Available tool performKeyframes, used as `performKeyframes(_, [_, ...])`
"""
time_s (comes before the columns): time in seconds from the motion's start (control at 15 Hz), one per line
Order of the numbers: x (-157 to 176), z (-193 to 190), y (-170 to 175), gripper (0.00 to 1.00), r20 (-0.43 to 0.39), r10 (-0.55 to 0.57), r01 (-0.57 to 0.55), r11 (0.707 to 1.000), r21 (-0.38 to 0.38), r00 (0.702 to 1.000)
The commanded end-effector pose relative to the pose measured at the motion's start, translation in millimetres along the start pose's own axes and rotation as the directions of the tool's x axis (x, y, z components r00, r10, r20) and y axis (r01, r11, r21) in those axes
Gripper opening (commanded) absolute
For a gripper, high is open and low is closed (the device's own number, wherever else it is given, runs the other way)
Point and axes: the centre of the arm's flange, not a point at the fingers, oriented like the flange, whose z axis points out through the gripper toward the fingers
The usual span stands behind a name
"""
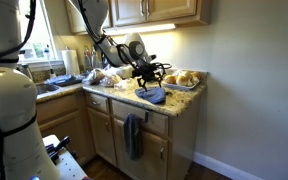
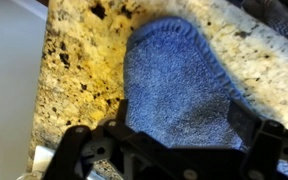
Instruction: Pick up the blue cloth from the door of the cabinet and put it on the countertop.
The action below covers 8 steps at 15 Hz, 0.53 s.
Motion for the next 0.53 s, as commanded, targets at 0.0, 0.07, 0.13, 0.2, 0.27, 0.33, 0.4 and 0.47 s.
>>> performKeyframes(0.0, [-26.5, -27.9, -19.6, 1.00, 0.061, 0.069, -0.072, 0.997, 0.037, 0.996])
performKeyframes(0.07, [-31.6, -30.1, -24.3, 1.00, 0.071, 0.083, -0.086, 0.995, 0.048, 0.994])
performKeyframes(0.13, [-35.7, -31.0, -28.5, 1.00, 0.082, 0.094, -0.098, 0.994, 0.052, 0.992])
performKeyframes(0.2, [-12.6, -13.0, -17.4, 1.00, 0.059, 0.053, -0.055, 0.998, 0.038, 0.997])
performKeyframes(0.27, [-13.5, -14.0, -20.1, 1.00, 0.059, 0.054, -0.057, 0.998, 0.042, 0.997])
performKeyframes(0.33, [-12.7, -14.0, -20.9, 1.00, 0.058, 0.053, -0.055, 0.998, 0.043, 0.997])
performKeyframes(0.4, [-11.8, -13.3, -20.9, 1.00, 0.058, 0.052, -0.054, 0.998, 0.044, 0.997])
performKeyframes(0.47, [-11.1, -12.0, -20.6, 1.00, 0.059, 0.052, -0.055, 0.998, 0.044, 0.997])
